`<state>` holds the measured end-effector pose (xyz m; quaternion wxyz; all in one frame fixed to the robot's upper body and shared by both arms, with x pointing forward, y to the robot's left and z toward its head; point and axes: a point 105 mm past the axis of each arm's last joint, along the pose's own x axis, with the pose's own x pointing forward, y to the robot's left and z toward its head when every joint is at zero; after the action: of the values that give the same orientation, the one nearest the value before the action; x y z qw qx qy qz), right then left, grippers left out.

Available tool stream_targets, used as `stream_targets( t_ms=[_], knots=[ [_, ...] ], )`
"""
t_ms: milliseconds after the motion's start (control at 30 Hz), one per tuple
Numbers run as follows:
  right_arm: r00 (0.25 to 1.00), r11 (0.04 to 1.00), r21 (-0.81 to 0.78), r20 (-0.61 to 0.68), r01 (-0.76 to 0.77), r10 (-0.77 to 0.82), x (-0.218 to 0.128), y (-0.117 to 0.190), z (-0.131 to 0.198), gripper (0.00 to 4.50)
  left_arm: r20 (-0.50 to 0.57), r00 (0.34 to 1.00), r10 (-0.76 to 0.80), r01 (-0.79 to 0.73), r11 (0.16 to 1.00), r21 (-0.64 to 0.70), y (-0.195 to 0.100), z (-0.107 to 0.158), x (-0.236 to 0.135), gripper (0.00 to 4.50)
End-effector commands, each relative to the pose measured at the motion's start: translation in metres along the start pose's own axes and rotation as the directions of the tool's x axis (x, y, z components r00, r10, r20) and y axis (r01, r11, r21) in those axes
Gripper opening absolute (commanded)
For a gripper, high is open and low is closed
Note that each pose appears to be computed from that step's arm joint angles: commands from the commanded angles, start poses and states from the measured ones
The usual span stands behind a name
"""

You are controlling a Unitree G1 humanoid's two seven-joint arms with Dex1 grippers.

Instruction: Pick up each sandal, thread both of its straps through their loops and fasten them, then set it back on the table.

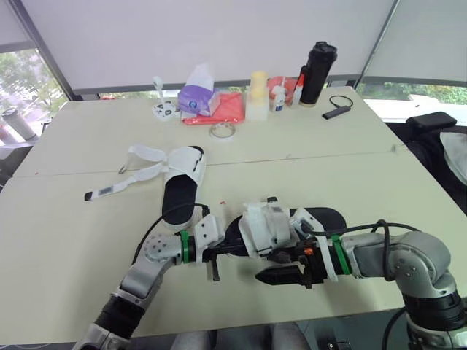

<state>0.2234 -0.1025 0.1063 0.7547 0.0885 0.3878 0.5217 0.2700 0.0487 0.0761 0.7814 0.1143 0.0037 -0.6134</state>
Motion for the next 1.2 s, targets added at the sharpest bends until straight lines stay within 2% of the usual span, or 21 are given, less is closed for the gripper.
stream_targets(
  t_ms=[33, 233, 533, 600, 667, 867, 1200],
  knots=[
    [0.998, 0.996, -0.090, 0.055, -0.017, 0.022, -0.002, 0.015, 0.016, 4.43, -0.008, 0.999, -0.033, 0.033, 0.999, -0.005, -0.006, -0.004, 0.004, 0.00],
    [0.999, 0.992, -0.123, 0.046, -0.024, 0.030, 0.000, 0.021, 0.015, 4.43, -0.008, 0.999, -0.035, 0.035, 0.999, -0.004, -0.005, -0.004, 0.004, 0.00],
    [0.999, 0.995, -0.094, 0.037, -0.020, 0.023, 0.004, 0.017, 0.014, 4.43, -0.007, 1.000, -0.031, 0.031, 1.000, -0.003, -0.003, -0.004, 0.004, 0.00],
    [0.999, 0.996, -0.088, 0.039, -0.020, 0.023, 0.004, 0.017, 0.014, 3.92, -0.005, 1.000, -0.029, 0.029, 1.000, -0.002, -0.003, -0.003, 0.004, 0.00],
    [0.999, 0.996, -0.086, 0.040, -0.020, 0.024, 0.004, 0.017, 0.015, 3.17, -0.005, 1.000, -0.028, 0.028, 1.000, -0.001, -0.003, -0.003, 0.004, 0.00],
    [0.999, 0.996, -0.088, 0.041, -0.029, 0.032, 0.003, 0.020, 0.015, 0.04, -0.005, 1.000, -0.028, 0.027, 1.000, -0.003, -0.004, -0.004, 0.003, 0.00],
    [1.000, 0.996, -0.086, -0.002, -0.018, 0.018, -0.003, 0.020, 0.002, 0.04, -0.006, 1.000, -0.029, 0.029, 1.000, 0.000, -0.004, -0.004, 0.003, 0.00]
  ],
)
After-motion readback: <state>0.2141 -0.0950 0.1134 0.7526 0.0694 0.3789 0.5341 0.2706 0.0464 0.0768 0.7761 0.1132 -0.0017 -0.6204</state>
